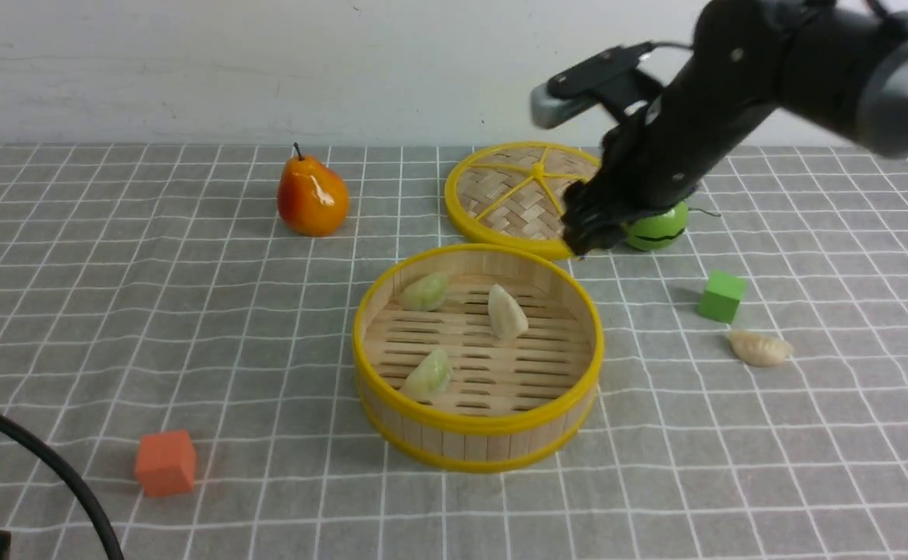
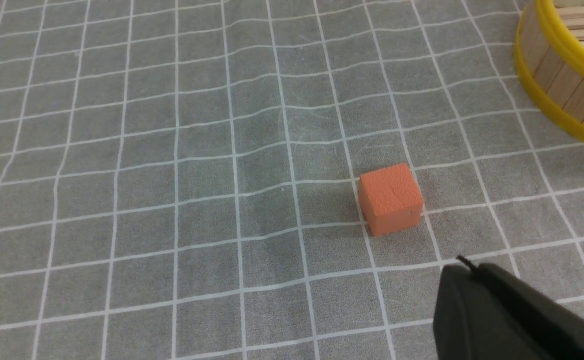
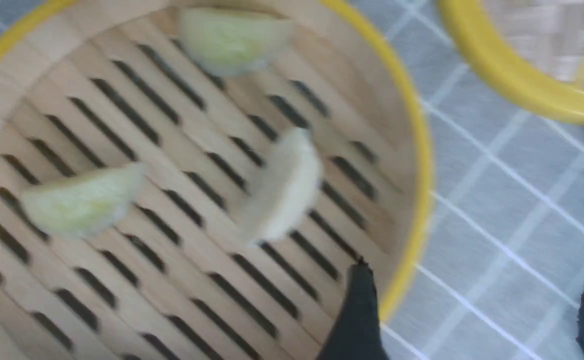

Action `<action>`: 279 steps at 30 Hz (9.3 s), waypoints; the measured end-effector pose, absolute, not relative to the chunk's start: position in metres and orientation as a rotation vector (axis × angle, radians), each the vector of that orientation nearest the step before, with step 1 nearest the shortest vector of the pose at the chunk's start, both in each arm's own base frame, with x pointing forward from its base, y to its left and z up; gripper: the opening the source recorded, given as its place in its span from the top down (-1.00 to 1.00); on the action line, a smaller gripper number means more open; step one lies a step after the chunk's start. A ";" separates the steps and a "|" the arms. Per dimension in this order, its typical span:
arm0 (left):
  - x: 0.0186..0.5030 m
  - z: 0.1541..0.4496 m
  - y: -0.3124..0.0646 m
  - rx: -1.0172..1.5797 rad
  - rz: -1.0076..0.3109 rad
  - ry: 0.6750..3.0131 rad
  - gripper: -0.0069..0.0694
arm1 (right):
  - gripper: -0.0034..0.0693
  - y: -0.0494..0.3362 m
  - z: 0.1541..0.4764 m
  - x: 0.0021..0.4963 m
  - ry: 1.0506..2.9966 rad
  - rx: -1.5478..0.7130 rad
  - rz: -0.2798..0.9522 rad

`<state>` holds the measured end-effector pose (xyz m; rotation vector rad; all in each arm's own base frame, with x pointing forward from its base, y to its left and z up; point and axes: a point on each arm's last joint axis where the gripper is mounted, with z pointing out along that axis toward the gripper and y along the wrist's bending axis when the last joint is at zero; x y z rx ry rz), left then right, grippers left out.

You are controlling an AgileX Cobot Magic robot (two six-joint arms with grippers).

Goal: Put the dumplings into the steamer on the table with the grey tablecloth.

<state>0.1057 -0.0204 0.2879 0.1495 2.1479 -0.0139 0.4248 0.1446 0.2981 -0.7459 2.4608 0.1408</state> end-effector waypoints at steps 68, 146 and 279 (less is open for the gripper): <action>0.107 0.291 -0.023 0.157 -0.054 2.110 0.78 | 0.39 0.126 0.267 0.438 2.562 -0.683 0.797; 0.107 0.290 -0.025 0.145 -0.077 2.119 0.59 | 0.92 0.031 0.196 0.066 1.575 -0.526 0.182; 0.051 0.168 -0.007 0.080 -0.117 1.902 0.86 | 0.64 0.006 0.173 0.052 1.866 -0.179 0.002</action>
